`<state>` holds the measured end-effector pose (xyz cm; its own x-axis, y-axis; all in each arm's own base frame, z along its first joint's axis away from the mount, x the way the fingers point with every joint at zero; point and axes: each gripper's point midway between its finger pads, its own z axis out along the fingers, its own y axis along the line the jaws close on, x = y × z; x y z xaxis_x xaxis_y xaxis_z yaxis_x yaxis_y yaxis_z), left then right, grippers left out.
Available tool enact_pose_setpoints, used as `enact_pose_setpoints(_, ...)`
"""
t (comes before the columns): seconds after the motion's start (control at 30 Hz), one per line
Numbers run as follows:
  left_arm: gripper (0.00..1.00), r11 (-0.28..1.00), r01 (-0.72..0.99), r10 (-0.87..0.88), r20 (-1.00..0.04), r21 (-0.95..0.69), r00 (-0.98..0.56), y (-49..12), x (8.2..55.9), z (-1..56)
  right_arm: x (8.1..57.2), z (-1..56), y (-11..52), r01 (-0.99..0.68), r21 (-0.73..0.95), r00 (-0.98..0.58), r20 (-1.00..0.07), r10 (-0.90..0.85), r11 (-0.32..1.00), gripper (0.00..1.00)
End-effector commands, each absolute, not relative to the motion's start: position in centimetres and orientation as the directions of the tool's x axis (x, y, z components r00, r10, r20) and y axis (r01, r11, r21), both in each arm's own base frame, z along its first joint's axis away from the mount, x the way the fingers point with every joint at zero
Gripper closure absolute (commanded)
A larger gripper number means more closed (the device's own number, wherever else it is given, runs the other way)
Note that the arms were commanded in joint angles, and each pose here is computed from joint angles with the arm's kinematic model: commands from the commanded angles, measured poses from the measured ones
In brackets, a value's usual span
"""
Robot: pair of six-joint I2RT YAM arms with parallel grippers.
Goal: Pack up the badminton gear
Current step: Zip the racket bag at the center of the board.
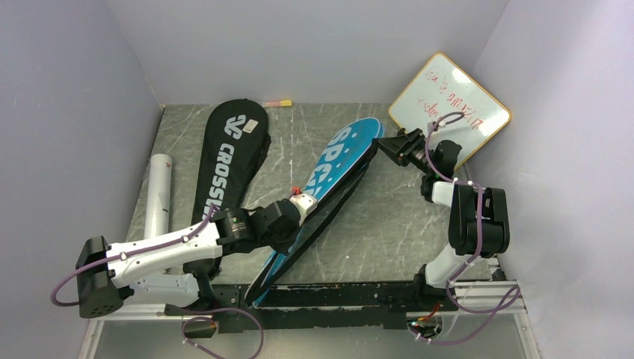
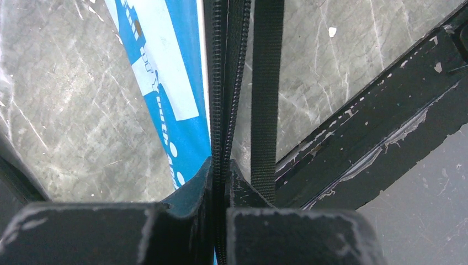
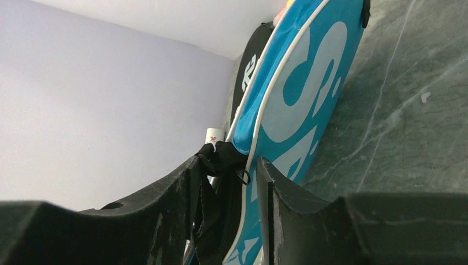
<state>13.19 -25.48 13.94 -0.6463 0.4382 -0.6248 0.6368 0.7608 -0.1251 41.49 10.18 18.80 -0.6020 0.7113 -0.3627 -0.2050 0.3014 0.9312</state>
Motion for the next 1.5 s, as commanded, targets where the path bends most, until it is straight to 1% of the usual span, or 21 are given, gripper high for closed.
enact_pose_setpoints(0.0, 0.95, 0.741, 0.646, 0.361, -0.701, -0.186, -0.616, -27.1, 14.0, 16.4, 41.5, 20.2, 9.5, -0.262, 0.915, -0.557, -0.404, 0.726, 0.307, 0.54)
enact_pose_setpoints(0.07, 0.95, 0.743, 0.639, 0.346, -0.702, -0.2, -0.623, -27.1, 14.2, 16.7, 41.4, 20.1, 9.2, -0.251, 0.914, -0.546, -0.405, 0.733, 0.318, 0.49)
enact_pose_setpoints(0.13, 0.95, 0.74, 0.635, 0.329, -0.705, -0.221, -0.628, -27.2, 14.4, 17.0, 41.3, 19.8, 8.8, -0.234, 0.916, -0.53, -0.402, 0.746, 0.327, 0.38)
enact_pose_setpoints(0.17, 0.95, 0.737, 0.634, 0.321, -0.705, -0.234, -0.633, -27.2, 14.5, 17.2, 41.1, 19.8, 8.5, -0.234, 0.916, -0.523, -0.402, 0.751, 0.327, 0.36)
enact_pose_setpoints(0.23, 0.95, 0.733, 0.628, 0.303, -0.7, -0.263, -0.647, -27.0, 14.8, 17.2, 40.8, 20.0, 8.2, -0.241, 0.917, -0.515, -0.399, 0.758, 0.319, 0.34)
enact_pose_setpoints(0.33, 0.95, 0.731, 0.617, 0.285, -0.691, -0.292, -0.664, -26.6, 15.1, 17.0, 40.5, 20.1, 7.8, -0.243, 0.922, -0.509, -0.387, 0.769, 0.303, 0.4)
enact_pose_setpoints(0.5, 0.95, 0.732, 0.609, 0.27, -0.691, -0.304, -0.67, -26.3, 15.6, 17.0, 40.4, 20.0, 7.3, -0.243, 0.927, -0.5, -0.373, 0.782, 0.287, 0.43)
enact_pose_setpoints(0.63, 0.95, 0.723, 0.616, 0.276, -0.686, -0.313, -0.673, -26.5, 15.4, 16.9, 40.7, 20.7, 7.6, -0.279, 0.925, -0.513, -0.37, 0.775, 0.257, 0.58)
enact_pose_setpoints(0.77, 0.95, 0.72, 0.619, 0.28, -0.684, -0.314, -0.673, -26.6, 15.4, 16.8, 40.9, 21.4, 8.5, -0.315, 0.918, -0.542, -0.381, 0.749, 0.24, 0.65)
enact_pose_setpoints(0.9, 0.95, 0.72, 0.619, 0.282, -0.683, -0.314, -0.674, -26.6, 15.3, 16.8, 41.4, 21.5, 9.7, -0.323, 0.918, -0.567, -0.383, 0.73, 0.231, 0.66)
enact_pose_setpoints(1.13, 0.95, 0.723, 0.617, 0.282, -0.683, -0.311, -0.674, -26.3, 15.3, 16.7, 42.5, 21.5, 9.8, -0.325, 0.921, -0.566, -0.373, 0.736, 0.217, 0.69)
enact_pose_setpoints(1.27, 0.95, 0.722, 0.619, 0.285, -0.682, -0.31, -0.674, -26.3, 15.2, 16.7, 42.9, 21.6, 10.0, -0.331, 0.92, -0.57, -0.372, 0.733, 0.21, 0.74)
enact_pose_setpoints(1.47, 0.95, 0.723, 0.619, 0.287, -0.682, -0.307, -0.673, -26.2, 15.3, 16.7, 43.0, 21.7, 10.9, -0.339, 0.918, -0.582, -0.377, 0.721, 0.207, 0.77)
